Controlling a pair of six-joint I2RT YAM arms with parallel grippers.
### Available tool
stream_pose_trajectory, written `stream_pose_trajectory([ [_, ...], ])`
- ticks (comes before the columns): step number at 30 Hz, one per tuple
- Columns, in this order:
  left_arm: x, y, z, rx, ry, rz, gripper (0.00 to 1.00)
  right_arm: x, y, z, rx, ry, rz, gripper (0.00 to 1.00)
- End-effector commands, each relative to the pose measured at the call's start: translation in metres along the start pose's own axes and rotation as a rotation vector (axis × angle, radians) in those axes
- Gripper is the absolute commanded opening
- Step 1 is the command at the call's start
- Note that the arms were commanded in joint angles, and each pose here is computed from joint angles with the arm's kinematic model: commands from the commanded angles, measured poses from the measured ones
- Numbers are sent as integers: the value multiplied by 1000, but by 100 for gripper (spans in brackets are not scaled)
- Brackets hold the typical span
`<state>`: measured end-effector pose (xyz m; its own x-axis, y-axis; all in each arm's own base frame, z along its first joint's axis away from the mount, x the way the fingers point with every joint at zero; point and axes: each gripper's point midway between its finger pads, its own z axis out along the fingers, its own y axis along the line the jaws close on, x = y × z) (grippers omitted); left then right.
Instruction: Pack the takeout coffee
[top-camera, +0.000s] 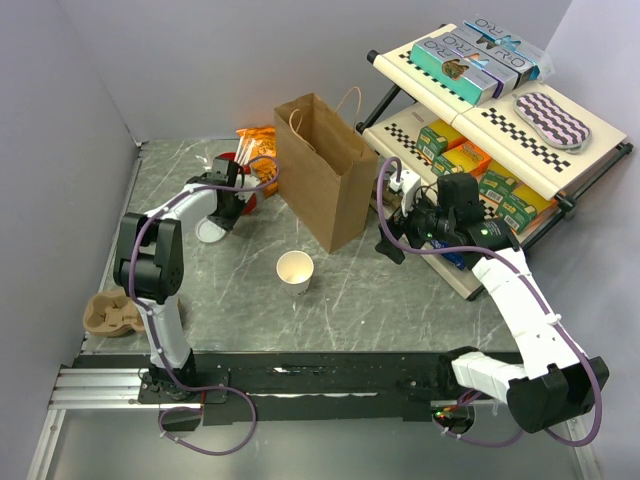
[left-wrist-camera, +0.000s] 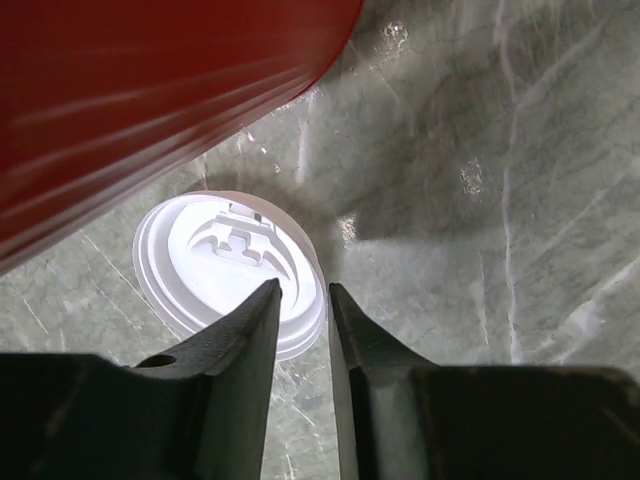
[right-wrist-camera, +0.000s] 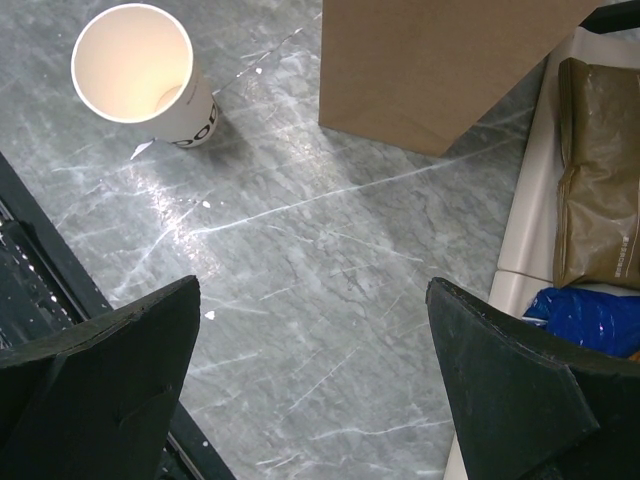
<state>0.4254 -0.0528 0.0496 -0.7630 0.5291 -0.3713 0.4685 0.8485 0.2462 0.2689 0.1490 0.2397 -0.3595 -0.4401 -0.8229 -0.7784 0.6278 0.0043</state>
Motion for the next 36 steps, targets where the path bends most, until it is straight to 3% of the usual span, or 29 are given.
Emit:
stream_pose_trajectory([
  [1,-2,5,2,-15,8,8,31,-9,1,-1,1,-31,-19,100],
  [6,-20,14,-33,-54,-116,-19,44,-9,-2,-1,12,-30,-24,100],
  [13,-13,6,-56,-55,-245,20,47,-9,-2,3,-4,-22,-11,100],
  [24,2,4,-13,-59,-144,43,31,-17,-5,5,-9,-22,-15,100],
  [36,4,5,13,-71,-102,63,31,-11,-3,3,-2,-17,-10,100],
])
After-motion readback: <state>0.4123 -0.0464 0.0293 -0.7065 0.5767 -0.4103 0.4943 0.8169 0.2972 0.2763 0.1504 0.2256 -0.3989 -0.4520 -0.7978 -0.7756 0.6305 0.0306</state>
